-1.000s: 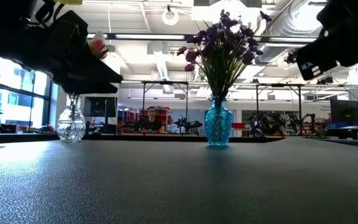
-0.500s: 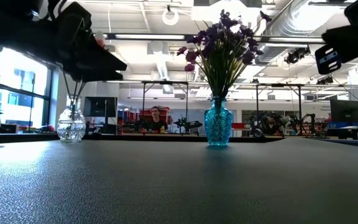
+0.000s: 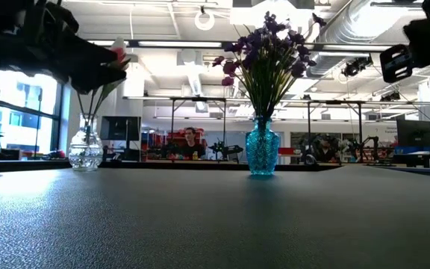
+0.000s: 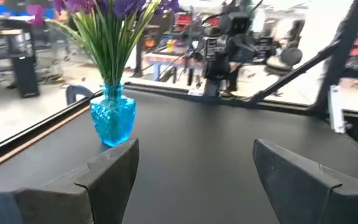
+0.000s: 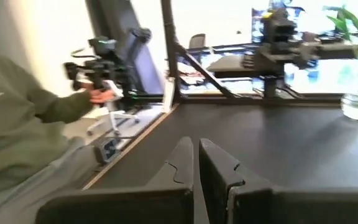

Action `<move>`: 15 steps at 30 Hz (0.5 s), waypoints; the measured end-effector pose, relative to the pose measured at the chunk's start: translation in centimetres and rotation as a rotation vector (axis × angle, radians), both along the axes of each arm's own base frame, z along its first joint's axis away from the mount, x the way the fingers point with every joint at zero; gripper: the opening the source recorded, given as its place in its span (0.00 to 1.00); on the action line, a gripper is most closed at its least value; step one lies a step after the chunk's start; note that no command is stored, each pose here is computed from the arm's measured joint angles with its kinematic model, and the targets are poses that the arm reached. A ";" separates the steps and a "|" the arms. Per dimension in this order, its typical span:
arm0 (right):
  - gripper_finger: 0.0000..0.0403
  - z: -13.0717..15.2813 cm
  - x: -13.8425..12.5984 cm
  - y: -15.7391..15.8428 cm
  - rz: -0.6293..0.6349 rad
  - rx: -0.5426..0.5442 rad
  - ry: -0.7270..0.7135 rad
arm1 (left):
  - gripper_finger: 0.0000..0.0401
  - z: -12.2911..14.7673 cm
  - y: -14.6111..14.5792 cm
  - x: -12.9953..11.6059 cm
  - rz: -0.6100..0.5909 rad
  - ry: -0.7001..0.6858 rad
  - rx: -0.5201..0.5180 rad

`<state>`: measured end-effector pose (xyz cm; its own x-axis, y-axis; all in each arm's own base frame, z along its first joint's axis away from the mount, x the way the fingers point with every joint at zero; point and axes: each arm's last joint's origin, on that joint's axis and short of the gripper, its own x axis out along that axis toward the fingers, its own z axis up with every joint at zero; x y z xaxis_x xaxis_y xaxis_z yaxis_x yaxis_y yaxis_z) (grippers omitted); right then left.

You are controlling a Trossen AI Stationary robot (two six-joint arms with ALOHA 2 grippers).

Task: Sort flowers into vase by color
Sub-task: Return to Home Position

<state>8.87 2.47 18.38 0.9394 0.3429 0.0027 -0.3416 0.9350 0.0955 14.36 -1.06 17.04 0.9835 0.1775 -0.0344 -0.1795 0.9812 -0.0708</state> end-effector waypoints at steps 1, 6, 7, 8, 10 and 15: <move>0.00 0.1 0.0 0.1 0.018 0.001 -0.006 | 0.75 0.0 0.5 -0.2 -0.014 -0.009 -0.002; 0.00 0.1 0.0 0.1 0.044 -0.005 -0.007 | 0.75 -0.1 2.0 -1.2 -0.074 -0.052 -0.007; 0.00 0.1 0.0 0.1 0.044 0.003 -0.004 | 0.75 -0.1 2.2 -1.4 -0.072 -0.051 -0.006; 0.00 0.1 0.0 0.1 0.044 0.017 0.001 | 0.75 -0.2 2.3 -1.5 -0.064 -0.043 0.000; 0.00 0.1 0.0 0.1 0.044 0.043 0.012 | 0.75 -0.3 2.4 -1.8 -0.051 -0.027 0.006; 0.00 0.1 0.0 0.1 0.044 0.057 0.017 | 0.75 -0.7 2.2 -2.4 -0.052 0.025 -0.001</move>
<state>8.83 2.59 18.44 0.9235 0.3836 0.0073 -0.3800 0.9119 0.1548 11.91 1.18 16.34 0.9902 0.1264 -0.0594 -0.1304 0.9891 -0.0683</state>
